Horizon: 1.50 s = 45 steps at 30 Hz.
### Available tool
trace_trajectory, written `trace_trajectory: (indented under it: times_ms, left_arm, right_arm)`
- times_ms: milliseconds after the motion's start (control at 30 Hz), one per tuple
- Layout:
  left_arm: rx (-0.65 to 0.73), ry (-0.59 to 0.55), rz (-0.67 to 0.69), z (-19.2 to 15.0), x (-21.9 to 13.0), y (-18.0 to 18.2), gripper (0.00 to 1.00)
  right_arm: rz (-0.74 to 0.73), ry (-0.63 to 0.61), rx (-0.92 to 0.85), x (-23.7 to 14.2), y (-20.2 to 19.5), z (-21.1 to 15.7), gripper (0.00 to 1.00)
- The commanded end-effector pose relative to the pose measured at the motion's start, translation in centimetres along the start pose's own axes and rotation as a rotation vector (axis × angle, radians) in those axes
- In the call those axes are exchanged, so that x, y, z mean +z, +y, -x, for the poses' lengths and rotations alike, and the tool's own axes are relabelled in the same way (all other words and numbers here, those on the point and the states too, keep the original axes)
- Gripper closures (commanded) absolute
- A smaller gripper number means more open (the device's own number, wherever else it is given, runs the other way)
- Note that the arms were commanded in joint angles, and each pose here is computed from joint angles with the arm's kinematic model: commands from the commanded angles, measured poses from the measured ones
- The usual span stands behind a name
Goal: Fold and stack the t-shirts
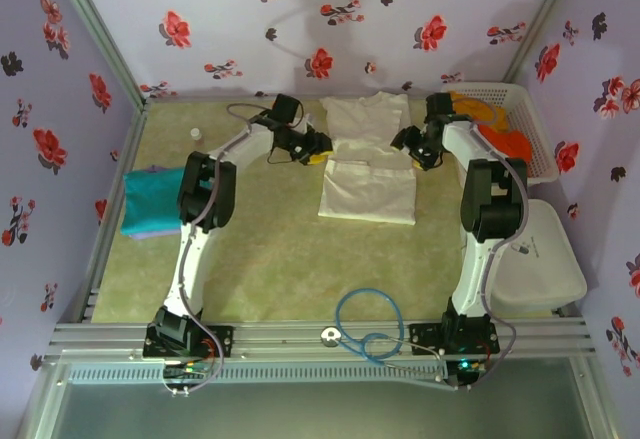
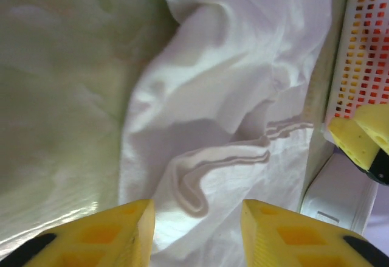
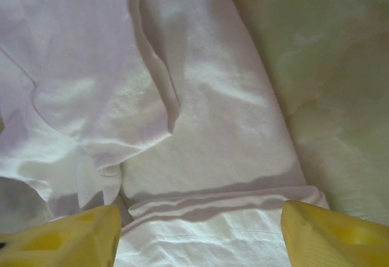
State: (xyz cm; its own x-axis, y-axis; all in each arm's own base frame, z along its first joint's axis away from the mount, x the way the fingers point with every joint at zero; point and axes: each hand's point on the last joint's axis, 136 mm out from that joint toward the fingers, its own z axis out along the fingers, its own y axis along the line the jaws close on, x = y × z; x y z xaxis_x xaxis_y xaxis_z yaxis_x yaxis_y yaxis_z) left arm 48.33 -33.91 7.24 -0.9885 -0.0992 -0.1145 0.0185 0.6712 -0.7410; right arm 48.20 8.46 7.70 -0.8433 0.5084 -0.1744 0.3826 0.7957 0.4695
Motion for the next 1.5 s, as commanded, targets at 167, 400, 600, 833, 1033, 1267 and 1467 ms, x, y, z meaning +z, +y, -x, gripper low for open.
trace_trajectory:
  times_ms: [167,400,600,833,1033,1267,1467]
  left_arm:
    - [0.079,0.015,0.130,-3.9,-4.8,1.1,0.53]
    - [0.069,0.073,0.131,-10.8,-4.6,2.9,0.48]
    - [0.049,0.076,0.104,-13.7,-2.5,2.9,0.48]
    - [0.053,0.096,0.150,-14.5,-0.2,3.4,0.50]
    - [0.049,0.083,0.152,-14.2,0.3,3.1,0.58]
    - [0.047,0.103,0.183,-14.9,0.2,3.0,0.94]
    - [0.039,0.106,0.232,-16.4,-0.9,3.8,1.00]
  right_arm:
    - [-0.048,0.011,-0.018,-4.1,-2.6,-4.5,0.22]
    - [-0.147,0.066,0.000,-5.0,-7.0,-10.6,0.23]
    - [-0.183,0.109,0.009,-3.5,-9.6,-14.1,0.28]
    - [-0.162,0.133,-0.016,-2.0,-8.9,-15.3,0.34]
    - [-0.160,0.126,-0.016,-1.7,-9.0,-15.6,0.48]
    - [-0.176,0.135,-0.027,-2.0,-9.4,-16.1,0.79]
    - [-0.196,0.152,-0.033,-2.9,-9.9,-17.0,0.95]
